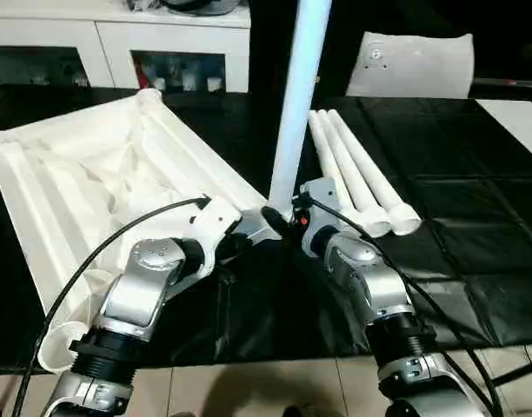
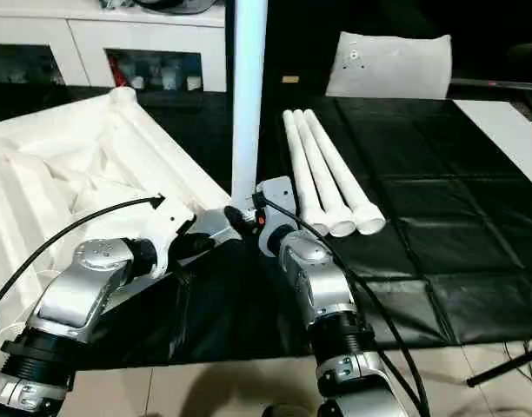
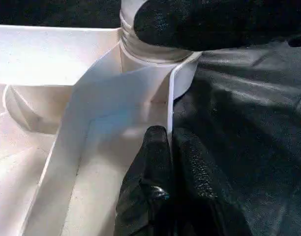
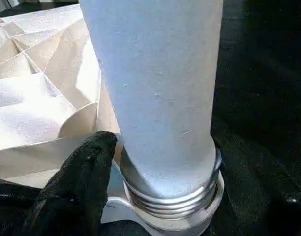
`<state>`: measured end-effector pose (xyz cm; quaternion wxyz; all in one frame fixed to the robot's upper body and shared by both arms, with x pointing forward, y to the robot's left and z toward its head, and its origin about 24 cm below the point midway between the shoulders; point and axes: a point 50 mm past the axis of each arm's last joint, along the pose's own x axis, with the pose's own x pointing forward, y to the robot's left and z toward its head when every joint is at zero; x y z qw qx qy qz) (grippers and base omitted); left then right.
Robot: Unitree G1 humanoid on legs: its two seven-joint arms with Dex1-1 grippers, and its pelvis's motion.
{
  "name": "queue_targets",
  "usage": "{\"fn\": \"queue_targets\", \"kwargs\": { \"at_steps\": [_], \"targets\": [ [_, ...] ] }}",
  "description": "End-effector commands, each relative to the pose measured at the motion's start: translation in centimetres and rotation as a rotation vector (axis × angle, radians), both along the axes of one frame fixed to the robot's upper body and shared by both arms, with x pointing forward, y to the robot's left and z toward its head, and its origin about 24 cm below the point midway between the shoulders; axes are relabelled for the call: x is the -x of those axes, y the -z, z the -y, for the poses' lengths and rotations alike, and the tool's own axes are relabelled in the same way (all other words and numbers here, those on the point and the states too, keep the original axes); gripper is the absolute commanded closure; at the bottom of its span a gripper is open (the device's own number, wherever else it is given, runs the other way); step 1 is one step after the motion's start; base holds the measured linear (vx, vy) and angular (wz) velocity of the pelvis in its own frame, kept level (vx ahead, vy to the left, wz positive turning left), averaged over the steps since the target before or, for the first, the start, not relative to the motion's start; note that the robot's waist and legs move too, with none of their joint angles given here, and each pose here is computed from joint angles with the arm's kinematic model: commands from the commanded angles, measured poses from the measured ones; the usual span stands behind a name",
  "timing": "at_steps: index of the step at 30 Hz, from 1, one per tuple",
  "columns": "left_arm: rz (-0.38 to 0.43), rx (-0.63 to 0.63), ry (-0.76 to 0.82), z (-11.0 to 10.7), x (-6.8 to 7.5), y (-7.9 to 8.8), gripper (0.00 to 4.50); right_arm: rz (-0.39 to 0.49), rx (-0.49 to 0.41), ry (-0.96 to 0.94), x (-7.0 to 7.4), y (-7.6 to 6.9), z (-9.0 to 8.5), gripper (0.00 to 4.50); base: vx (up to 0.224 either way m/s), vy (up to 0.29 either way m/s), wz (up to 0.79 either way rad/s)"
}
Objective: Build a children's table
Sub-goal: Rotate leg to tighten
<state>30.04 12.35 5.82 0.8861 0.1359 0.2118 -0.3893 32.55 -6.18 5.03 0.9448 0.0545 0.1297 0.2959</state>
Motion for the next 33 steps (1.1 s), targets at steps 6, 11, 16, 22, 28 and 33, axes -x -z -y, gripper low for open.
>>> {"fn": "queue_targets", "kwargs": {
  "at_steps": [6, 11, 16, 22, 28, 33],
  "targets": [
    [-0.006, -0.015, 0.119, 0.0, 0.3, 0.2, 4.5, 0.018, -0.018, -0.234, 1.9, 0.5, 0.1, 0.32, 0.0, 0.0, 0.0],
    [-0.002, 0.002, 0.317, -1.7, 1.1, 0.4, 4.5, 0.084, 0.044, -0.358, 2.4, 0.3, 3.4, 0.09, 0.0, 0.0, 0.0],
    [-0.036, -0.038, 0.436, -3.1, 1.3, 0.5, 4.5, 0.093, 0.104, -0.476, 2.5, 0.1, 5.5, 0.09, 0.0, 0.0, 0.0],
    [-0.089, -0.11, 0.63, -4.1, 1.9, 0.4, 4.5, 0.114, 0.154, -0.641, 2.7, -0.5, 5.9, 0.09, 0.0, 0.0, 0.0],
    [-0.115, -0.151, 0.74, -4.7, 2.1, 0.3, 4.5, 0.103, 0.179, -0.788, 2.8, -0.6, 5.7, 0.09, 0.0, 0.0, 0.0],
    [-0.12, -0.168, 0.812, -4.8, 1.9, 0.0, 4.5, 0.079, 0.184, -0.889, 2.6, -0.7, 5.2, 0.45, 0.0, 0.0, 0.0]
  ]
}}
